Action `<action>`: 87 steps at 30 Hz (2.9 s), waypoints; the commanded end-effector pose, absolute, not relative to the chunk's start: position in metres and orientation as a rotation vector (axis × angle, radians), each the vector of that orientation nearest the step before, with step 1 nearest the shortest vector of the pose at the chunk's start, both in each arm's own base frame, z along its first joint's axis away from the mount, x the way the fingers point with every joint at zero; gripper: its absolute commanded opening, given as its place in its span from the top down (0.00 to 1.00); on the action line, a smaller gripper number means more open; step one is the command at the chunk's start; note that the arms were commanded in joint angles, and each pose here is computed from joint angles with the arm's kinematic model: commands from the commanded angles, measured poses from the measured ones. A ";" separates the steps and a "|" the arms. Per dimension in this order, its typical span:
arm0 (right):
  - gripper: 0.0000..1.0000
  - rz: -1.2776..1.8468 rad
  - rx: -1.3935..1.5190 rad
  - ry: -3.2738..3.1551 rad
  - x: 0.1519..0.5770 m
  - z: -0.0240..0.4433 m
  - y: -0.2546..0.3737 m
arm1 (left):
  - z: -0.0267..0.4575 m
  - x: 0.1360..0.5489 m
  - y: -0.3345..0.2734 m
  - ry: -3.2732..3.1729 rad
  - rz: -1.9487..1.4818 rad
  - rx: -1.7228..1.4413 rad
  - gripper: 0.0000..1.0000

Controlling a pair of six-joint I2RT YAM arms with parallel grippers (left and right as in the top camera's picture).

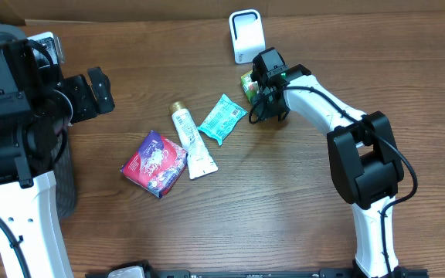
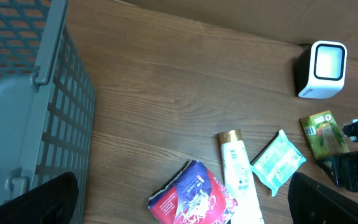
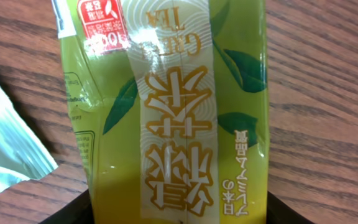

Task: Scan the item barcode

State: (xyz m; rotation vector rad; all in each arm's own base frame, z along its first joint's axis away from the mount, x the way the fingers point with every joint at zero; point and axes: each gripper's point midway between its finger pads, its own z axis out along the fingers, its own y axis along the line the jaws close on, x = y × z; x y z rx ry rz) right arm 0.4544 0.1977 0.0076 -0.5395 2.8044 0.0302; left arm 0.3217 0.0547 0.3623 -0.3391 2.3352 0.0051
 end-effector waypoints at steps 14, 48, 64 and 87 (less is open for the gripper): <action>0.62 -0.266 -0.447 2.610 0.490 0.077 0.174 | 0.367 0.322 0.058 2.322 0.017 -0.349 0.00; 0.91 -0.467 -0.412 1.980 0.588 0.195 0.184 | 0.367 0.322 0.058 2.322 0.017 -0.348 0.00; 0.93 -0.582 -0.599 1.978 0.598 0.158 0.186 | 0.367 0.322 0.058 2.322 0.017 -0.348 0.01; 0.96 0.148 -0.237 2.201 0.496 0.259 0.214 | 0.367 0.322 0.058 2.322 0.017 -0.348 0.00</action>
